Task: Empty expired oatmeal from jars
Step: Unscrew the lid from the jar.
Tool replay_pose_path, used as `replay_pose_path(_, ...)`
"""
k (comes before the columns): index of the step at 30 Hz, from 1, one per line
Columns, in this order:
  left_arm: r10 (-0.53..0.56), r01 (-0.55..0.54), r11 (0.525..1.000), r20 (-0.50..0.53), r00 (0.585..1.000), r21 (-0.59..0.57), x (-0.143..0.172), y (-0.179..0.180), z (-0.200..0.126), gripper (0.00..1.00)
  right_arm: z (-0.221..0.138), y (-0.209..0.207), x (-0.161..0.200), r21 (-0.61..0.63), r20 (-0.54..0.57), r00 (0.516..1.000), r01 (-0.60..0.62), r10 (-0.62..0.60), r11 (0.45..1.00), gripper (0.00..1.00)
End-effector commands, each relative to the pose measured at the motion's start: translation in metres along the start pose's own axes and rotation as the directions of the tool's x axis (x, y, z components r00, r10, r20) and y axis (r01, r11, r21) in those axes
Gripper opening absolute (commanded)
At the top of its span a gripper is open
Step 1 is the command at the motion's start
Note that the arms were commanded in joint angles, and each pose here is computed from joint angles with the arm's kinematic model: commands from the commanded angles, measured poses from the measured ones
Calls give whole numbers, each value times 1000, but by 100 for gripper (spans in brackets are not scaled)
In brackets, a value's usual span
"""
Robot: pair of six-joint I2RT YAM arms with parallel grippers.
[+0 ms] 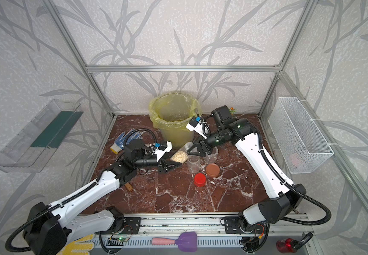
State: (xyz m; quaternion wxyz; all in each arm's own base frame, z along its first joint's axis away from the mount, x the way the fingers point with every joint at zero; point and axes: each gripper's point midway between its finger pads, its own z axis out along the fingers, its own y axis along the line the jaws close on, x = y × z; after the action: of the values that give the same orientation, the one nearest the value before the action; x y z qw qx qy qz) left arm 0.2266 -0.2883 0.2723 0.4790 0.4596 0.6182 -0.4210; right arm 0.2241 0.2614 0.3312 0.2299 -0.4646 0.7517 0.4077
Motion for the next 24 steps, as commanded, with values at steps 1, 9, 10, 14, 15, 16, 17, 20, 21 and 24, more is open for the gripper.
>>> replay_pose_path(1, -35, 42, 978, 39, 999, -205, -19, 45, -12, 0, -4, 47, 12, -174, -32, 998, -49, 44, 984, 62)
replay_pose_path(9, -39, 45, 978, 36, 999, -204, -17, 44, -12, 0, -4, 43, 6, -155, -16, 999, -38, 36, 987, 67)
replay_pose_path(10, -39, 46, 978, 34, 999, -205, -16, 44, -12, 0, -5, 42, 6, -152, -14, 999, -36, 34, 988, 67)
replay_pose_path(14, -33, 40, 978, 38, 999, -205, -18, 42, -14, 0, -8, 36, 3, -127, -3, 999, -42, 42, 991, 67)
replay_pose_path(15, -32, 40, 978, 39, 999, -205, -19, 42, -14, 0, -9, 34, 3, -122, 0, 999, -47, 47, 991, 67)
replay_pose_path(16, -32, 39, 978, 40, 999, -206, -19, 42, -15, 0, -10, 31, 3, -113, 3, 999, -53, 53, 992, 67)
replay_pose_path(17, -28, 36, 978, 41, 999, -205, -20, 40, -16, 0, -11, 29, 3, -103, 6, 998, -58, 59, 993, 67)
replay_pose_path(20, -21, 29, 978, 43, 999, -206, -21, 37, -18, 0, -16, 17, -2, -52, 43, 995, -83, 85, 995, 67)
replay_pose_path(21, -20, 28, 978, 41, 999, -206, -20, 36, -19, 0, -19, 13, -5, -41, 60, 994, -93, 95, 995, 67)
replay_pose_path(24, -9, 15, 977, 30, 1000, -213, -19, 35, -20, 0, -23, 4, -18, 5, 108, 985, -136, 134, 991, 79)
